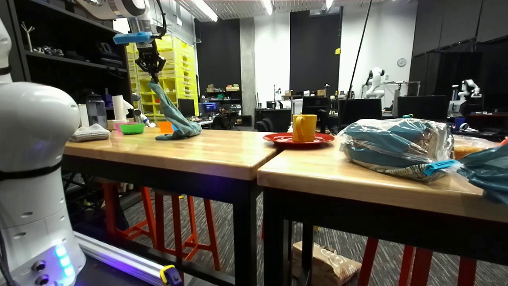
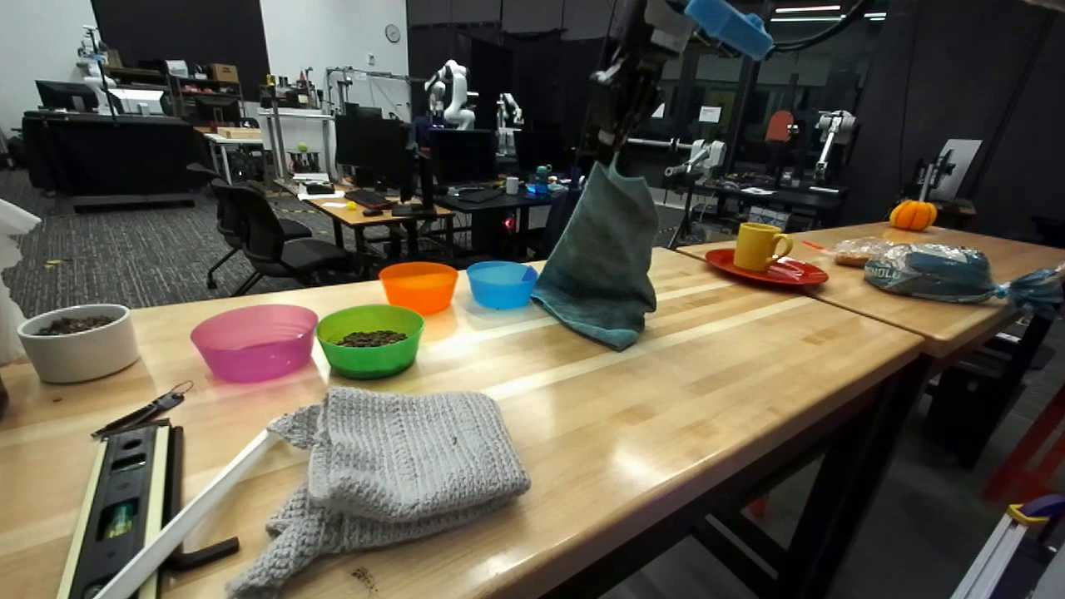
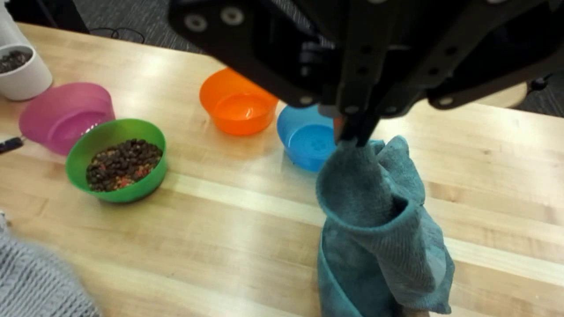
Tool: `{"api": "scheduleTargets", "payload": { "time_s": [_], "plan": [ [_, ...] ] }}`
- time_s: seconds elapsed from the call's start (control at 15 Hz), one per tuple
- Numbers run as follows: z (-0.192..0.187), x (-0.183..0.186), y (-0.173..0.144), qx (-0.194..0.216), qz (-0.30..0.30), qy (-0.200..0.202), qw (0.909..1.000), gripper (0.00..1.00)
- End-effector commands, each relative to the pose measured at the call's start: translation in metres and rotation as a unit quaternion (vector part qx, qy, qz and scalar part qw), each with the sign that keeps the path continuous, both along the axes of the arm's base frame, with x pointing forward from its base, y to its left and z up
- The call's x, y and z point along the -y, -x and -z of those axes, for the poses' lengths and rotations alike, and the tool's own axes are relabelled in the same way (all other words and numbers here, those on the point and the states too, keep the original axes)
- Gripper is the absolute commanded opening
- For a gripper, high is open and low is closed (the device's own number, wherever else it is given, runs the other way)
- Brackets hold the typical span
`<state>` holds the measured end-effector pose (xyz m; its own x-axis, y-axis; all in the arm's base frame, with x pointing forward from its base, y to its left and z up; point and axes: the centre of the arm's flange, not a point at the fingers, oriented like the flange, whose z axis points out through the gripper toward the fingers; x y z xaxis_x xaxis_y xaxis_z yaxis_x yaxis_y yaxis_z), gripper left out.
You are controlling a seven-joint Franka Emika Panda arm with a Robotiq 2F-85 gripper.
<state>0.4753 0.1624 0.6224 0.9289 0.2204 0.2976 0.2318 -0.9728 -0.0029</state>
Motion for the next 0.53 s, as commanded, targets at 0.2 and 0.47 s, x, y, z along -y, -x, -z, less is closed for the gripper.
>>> {"api": "scheduleTargets", "payload": {
  "time_s": [0.2,0.47],
  "plan": [
    [-0.072,0.037,-0.025,0.047,0.03,-0.037,0.9978,0.0],
    [-0.116,0.064,-0.036,0.087,0.061,-0.056,0.9927,0.0]
  ]
}}
